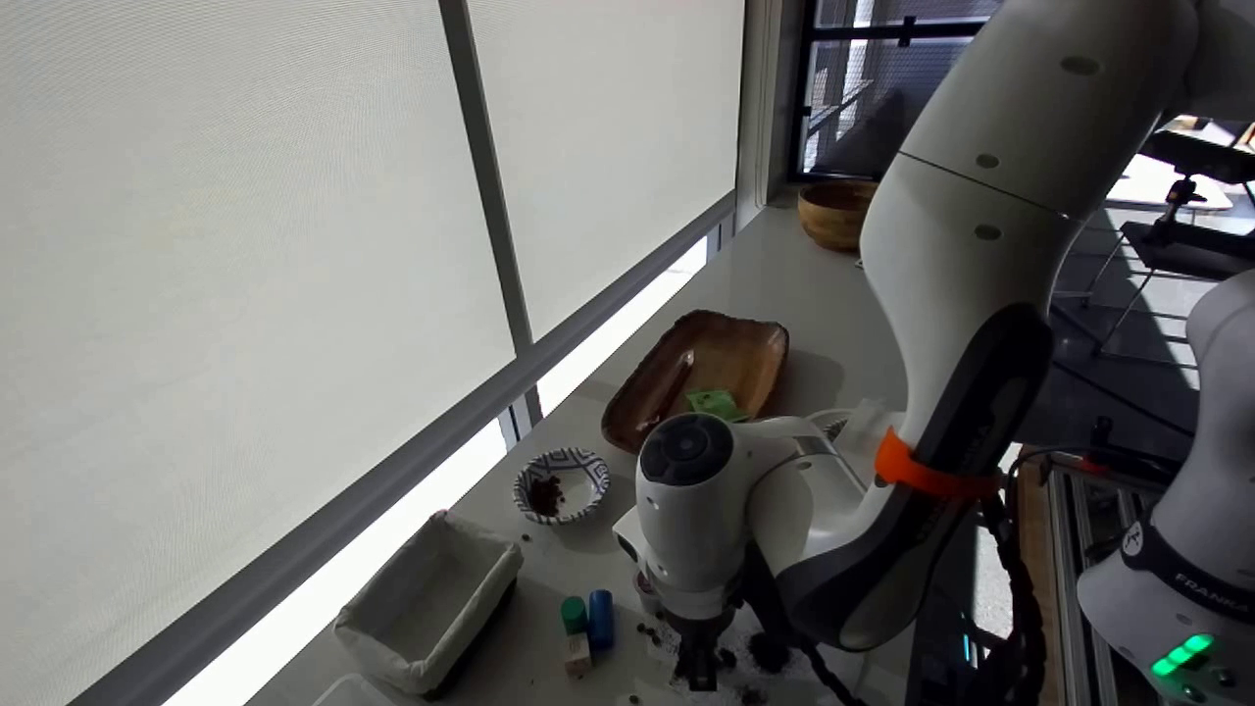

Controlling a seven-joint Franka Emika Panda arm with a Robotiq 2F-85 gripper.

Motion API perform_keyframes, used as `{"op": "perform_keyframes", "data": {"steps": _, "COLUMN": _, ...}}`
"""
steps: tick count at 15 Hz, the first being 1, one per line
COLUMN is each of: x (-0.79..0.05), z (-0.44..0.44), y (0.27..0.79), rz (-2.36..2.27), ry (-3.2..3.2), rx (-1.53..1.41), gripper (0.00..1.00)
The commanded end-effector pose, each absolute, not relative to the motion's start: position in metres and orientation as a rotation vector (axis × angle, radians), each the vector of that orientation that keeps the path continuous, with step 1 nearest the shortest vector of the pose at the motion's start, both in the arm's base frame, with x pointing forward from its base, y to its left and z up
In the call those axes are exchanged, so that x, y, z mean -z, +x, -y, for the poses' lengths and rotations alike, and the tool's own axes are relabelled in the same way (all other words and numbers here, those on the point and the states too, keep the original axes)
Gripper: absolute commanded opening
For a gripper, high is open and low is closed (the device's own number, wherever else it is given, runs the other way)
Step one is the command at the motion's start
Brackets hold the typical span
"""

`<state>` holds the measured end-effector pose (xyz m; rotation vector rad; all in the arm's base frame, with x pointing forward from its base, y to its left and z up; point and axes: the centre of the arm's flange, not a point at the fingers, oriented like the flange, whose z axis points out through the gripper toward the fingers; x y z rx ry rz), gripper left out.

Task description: Put some of the objects on the serviette in the white cup

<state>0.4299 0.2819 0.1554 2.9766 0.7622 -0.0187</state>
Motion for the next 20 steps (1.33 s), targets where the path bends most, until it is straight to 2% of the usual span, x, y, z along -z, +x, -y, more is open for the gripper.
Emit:
{"op": "perform_keyframes", "data": {"steps": 1, "x": -0.167, "z": -0.286, "y": 0.424, "rz": -0.732, "ry": 2.947, "rx": -0.035, "gripper": 0.04}}
{"op": "perform_keyframes", "data": {"steps": 6, "x": -0.167, "z": -0.284, "y": 0.428, "rz": -0.706, "ry": 2.951, "rx": -0.048, "gripper": 0.05}}
{"op": "perform_keyframes", "data": {"steps": 7, "x": -0.163, "z": -0.283, "y": 0.429, "rz": -0.705, "ry": 2.957, "rx": -0.042, "gripper": 0.10}}
{"op": "perform_keyframes", "data": {"steps": 8, "x": -0.161, "z": -0.282, "y": 0.430, "rz": -0.700, "ry": 2.955, "rx": -0.032, "gripper": 0.32}}
{"op": "perform_keyframes", "data": {"steps": 10, "x": -0.157, "z": -0.279, "y": 0.429, "rz": -0.696, "ry": 2.956, "rx": -0.021, "gripper": 0.36}}
{"op": "perform_keyframes", "data": {"steps": 13, "x": -0.151, "z": -0.277, "y": 0.429, "rz": -0.694, "ry": 2.959, "rx": 0.001, "gripper": 0.57}}
{"op": "perform_keyframes", "data": {"steps": 15, "x": -0.149, "z": -0.277, "y": 0.428, "rz": -0.695, "ry": 2.959, "rx": 0.008, "gripper": 0.54}}
{"op": "perform_keyframes", "data": {"steps": 18, "x": -0.147, "z": -0.277, "y": 0.426, "rz": -0.696, "ry": 2.958, "rx": 0.017, "gripper": 0.42}}
{"op": "perform_keyframes", "data": {"steps": 19, "x": -0.146, "z": -0.276, "y": 0.426, "rz": -0.692, "ry": 2.959, "rx": 0.019, "gripper": 0.35}}
{"op": "perform_keyframes", "data": {"steps": 20, "x": -0.146, "z": -0.276, "y": 0.425, "rz": -0.689, "ry": 2.960, "rx": 0.021, "gripper": 0.36}}
